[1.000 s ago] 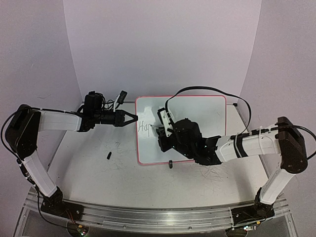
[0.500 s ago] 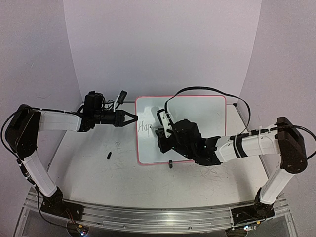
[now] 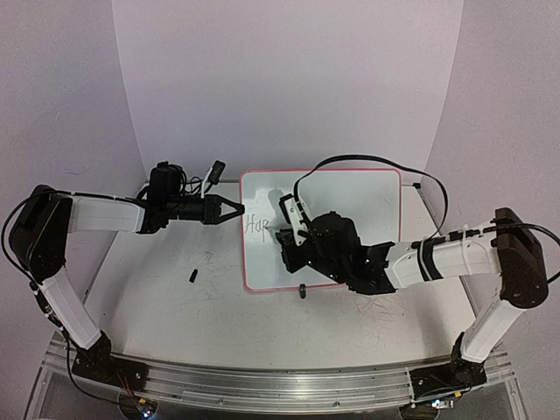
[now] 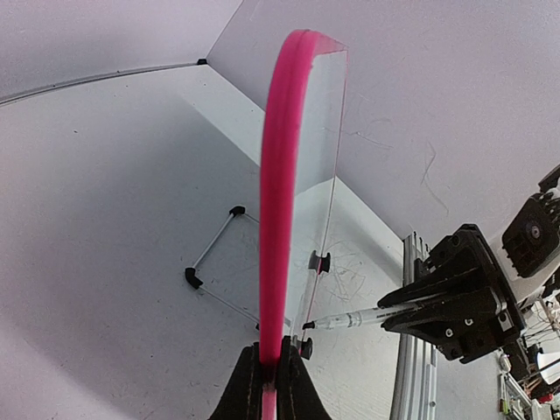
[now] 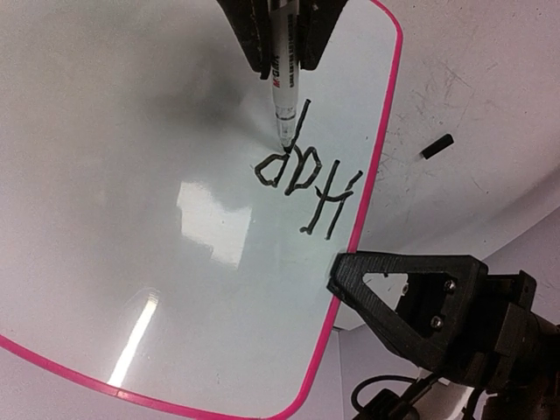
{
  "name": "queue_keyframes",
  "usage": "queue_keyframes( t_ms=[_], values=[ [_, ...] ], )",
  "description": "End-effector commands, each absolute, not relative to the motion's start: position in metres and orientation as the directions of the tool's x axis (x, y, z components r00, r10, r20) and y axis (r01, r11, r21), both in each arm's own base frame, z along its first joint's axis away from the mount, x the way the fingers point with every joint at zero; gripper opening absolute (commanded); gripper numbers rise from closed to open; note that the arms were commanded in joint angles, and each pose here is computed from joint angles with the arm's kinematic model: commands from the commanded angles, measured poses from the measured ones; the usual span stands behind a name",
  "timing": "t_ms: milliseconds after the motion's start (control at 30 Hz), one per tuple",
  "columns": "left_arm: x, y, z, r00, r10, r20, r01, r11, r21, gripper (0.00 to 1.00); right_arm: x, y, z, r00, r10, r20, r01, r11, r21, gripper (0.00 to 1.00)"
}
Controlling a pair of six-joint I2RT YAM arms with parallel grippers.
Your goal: Write a sentence on the whiteboard
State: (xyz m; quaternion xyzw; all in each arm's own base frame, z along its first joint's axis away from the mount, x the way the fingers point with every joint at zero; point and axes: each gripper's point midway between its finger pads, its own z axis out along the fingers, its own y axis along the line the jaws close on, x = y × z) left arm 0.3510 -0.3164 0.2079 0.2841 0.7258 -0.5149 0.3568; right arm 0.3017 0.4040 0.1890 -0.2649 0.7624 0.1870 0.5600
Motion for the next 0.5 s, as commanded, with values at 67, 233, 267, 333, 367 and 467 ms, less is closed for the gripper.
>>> queue_keyframes(
  t_ms=[67,233,267,333,367,467],
  values=[
    [0.3351,-0.3221,0.2313,-0.529,0.043,-0.847,0.829,0.239,-0.505,0.00,0.3088,0.3909,0.2202,-0.193,-0.120,-0.974,-0.600,0.800,0.021,0.00],
    [0.3341,-0.3214,0.2326,-0.529,0.041,-0.848,0.828,0.241,-0.505,0.00,0.3121,0.3937,0.2212,-0.182,-0.128,-0.975,-0.595,0.804,0.005,0.00],
    [0.3341,-0.3215,0.2329,-0.529,0.040,-0.848,0.829,0.241,-0.505,0.00,0.3125,0.3945,0.2224,-0.179,-0.128,-0.975,-0.595,0.803,0.004,0.00],
    [0.3343,-0.3215,0.2333,-0.528,0.040,-0.848,0.829,0.240,-0.505,0.00,0.3132,0.3965,0.2239,-0.176,-0.127,-0.976,-0.598,0.802,0.004,0.00],
    [0.3344,-0.3217,0.2332,-0.529,0.041,-0.848,0.829,0.239,-0.505,0.00,0.3137,0.3970,0.2247,-0.174,-0.126,-0.977,-0.598,0.801,0.004,0.00],
    [0.3349,-0.3222,0.2328,-0.529,0.042,-0.847,0.829,0.237,-0.506,0.00,0.3155,0.3982,0.2243,-0.173,-0.125,-0.977,-0.594,0.804,0.002,0.00]
  ],
)
